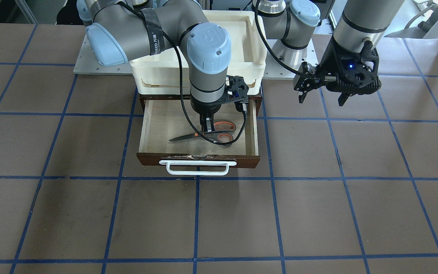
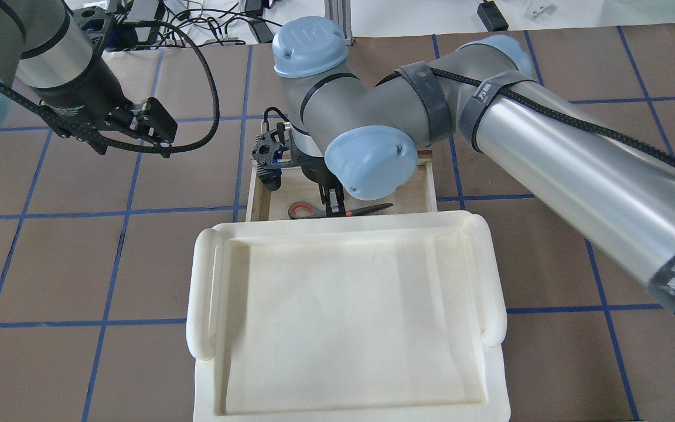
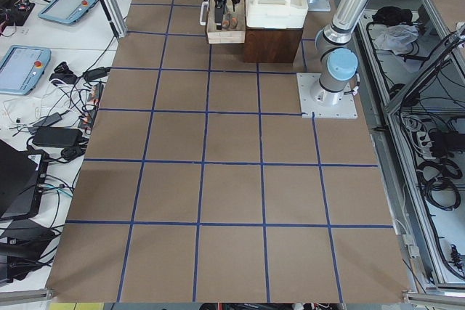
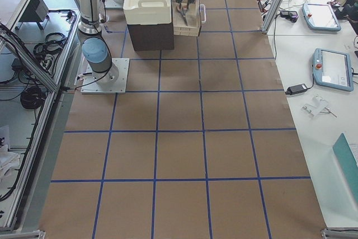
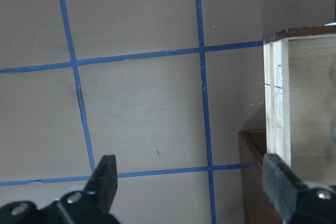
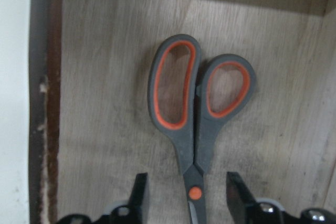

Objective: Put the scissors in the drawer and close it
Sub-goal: 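Open the right gripper, release the scissors, and raise it away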

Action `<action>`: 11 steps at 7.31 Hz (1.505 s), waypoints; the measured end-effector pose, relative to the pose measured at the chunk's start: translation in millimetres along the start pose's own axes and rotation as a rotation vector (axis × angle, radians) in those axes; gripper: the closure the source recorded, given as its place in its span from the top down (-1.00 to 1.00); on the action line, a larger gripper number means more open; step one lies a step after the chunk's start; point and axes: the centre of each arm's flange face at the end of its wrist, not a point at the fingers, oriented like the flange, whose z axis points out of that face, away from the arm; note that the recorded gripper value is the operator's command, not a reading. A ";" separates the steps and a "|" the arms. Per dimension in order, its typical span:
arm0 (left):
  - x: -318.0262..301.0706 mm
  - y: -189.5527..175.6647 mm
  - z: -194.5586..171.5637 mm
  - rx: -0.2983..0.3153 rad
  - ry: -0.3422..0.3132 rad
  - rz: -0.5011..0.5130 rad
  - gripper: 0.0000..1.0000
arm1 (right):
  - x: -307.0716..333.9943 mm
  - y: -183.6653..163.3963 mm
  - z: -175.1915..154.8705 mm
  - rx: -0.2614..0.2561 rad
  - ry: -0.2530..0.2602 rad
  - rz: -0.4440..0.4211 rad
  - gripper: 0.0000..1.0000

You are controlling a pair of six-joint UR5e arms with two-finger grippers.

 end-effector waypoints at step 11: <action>-9.2 -5.5 6.3 -0.016 0.000 -0.013 1.00 | -33.9 171.5 -148.7 0.084 0.126 0.712 1.00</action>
